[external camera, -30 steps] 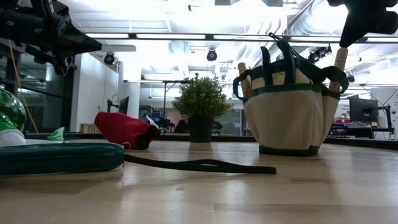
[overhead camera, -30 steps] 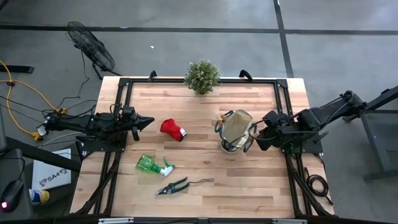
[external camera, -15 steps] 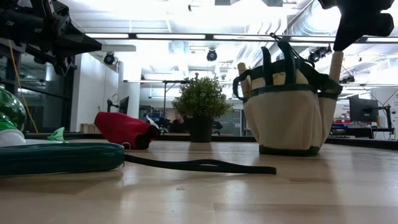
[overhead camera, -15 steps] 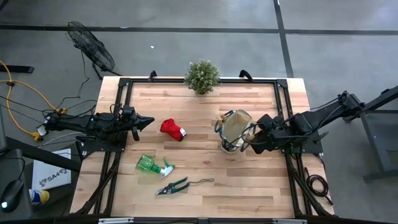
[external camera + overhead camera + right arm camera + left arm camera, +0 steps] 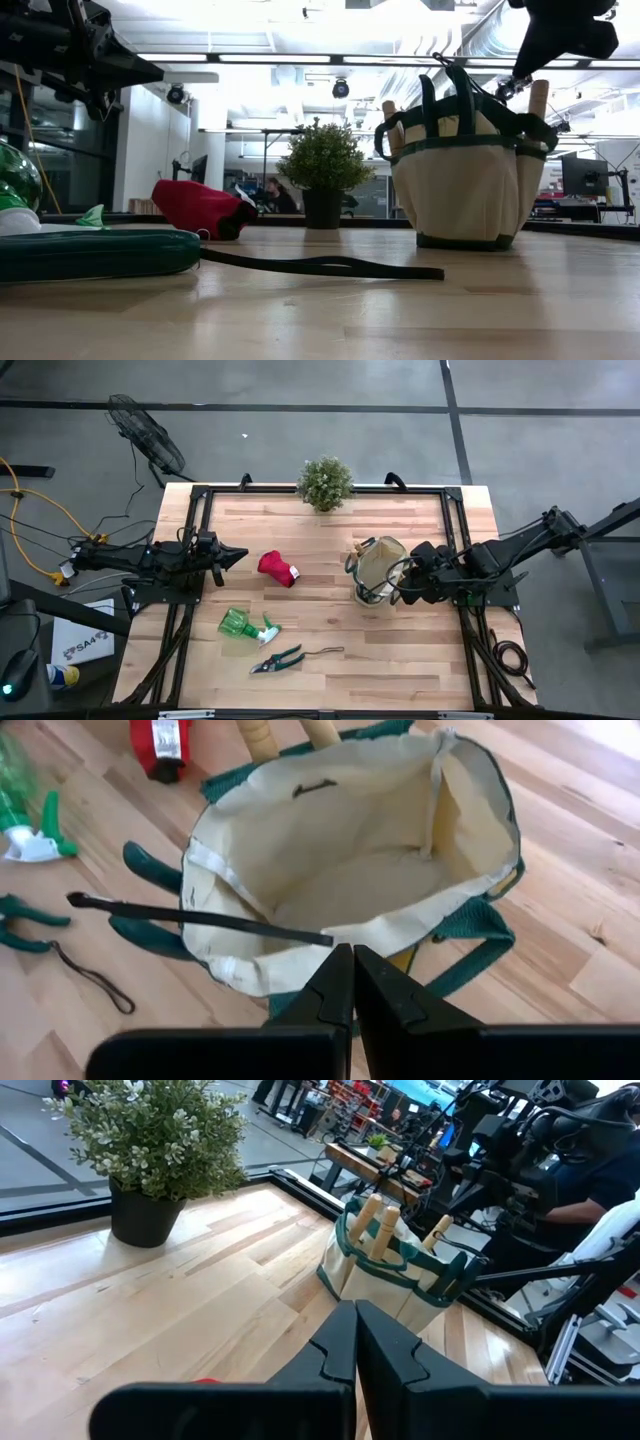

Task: Pick & Place Garden tools in Gardening bag
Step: Put the hand rake into the gardening bag, then adjust the gardening bag on the table

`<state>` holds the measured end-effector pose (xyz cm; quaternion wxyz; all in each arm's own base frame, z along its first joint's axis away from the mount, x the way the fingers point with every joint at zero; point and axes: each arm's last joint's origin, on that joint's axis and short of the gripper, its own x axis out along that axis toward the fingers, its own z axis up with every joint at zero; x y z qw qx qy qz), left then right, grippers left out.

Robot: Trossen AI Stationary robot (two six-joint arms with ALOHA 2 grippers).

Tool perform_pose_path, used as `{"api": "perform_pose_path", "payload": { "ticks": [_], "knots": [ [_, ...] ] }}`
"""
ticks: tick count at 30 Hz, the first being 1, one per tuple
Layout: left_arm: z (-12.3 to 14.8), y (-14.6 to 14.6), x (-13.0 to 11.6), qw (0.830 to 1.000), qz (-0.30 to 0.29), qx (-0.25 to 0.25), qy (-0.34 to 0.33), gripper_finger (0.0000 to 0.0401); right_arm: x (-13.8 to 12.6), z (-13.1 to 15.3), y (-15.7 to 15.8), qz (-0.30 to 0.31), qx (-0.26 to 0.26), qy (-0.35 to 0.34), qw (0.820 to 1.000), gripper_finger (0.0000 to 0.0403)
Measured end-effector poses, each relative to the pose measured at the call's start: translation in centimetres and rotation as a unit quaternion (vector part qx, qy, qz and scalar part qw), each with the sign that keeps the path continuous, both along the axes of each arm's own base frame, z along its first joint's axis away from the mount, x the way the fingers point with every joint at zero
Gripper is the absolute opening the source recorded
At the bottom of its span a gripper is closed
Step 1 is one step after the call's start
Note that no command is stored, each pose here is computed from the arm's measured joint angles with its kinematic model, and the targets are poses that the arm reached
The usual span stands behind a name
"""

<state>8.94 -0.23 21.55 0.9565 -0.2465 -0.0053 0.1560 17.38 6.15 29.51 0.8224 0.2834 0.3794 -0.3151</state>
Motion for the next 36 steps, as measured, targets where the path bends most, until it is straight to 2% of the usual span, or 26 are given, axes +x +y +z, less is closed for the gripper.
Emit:
{"api": "perform_pose_path", "payload": {
  "ticks": [7, 21, 36],
  "knots": [
    [0.0, 0.0, 0.0, 1.000, -0.001, -0.001, -0.001, 0.0000, 0.0, 0.2, -0.1, -0.007, -0.010, -0.014, 1.000, 0.0002],
    [0.0, 0.0, 0.0, 1.000, -0.002, -0.003, -0.001, 0.0000, -1.7, 2.0, -1.2, -0.037, -0.035, -0.094, 0.994, 0.0002],
    [0.0, 0.0, 0.0, 1.000, -0.007, -0.011, -0.004, 0.0000, -1.9, 2.1, -1.2, -0.041, -0.025, -0.091, 0.995, 0.0002]
  ]
}}
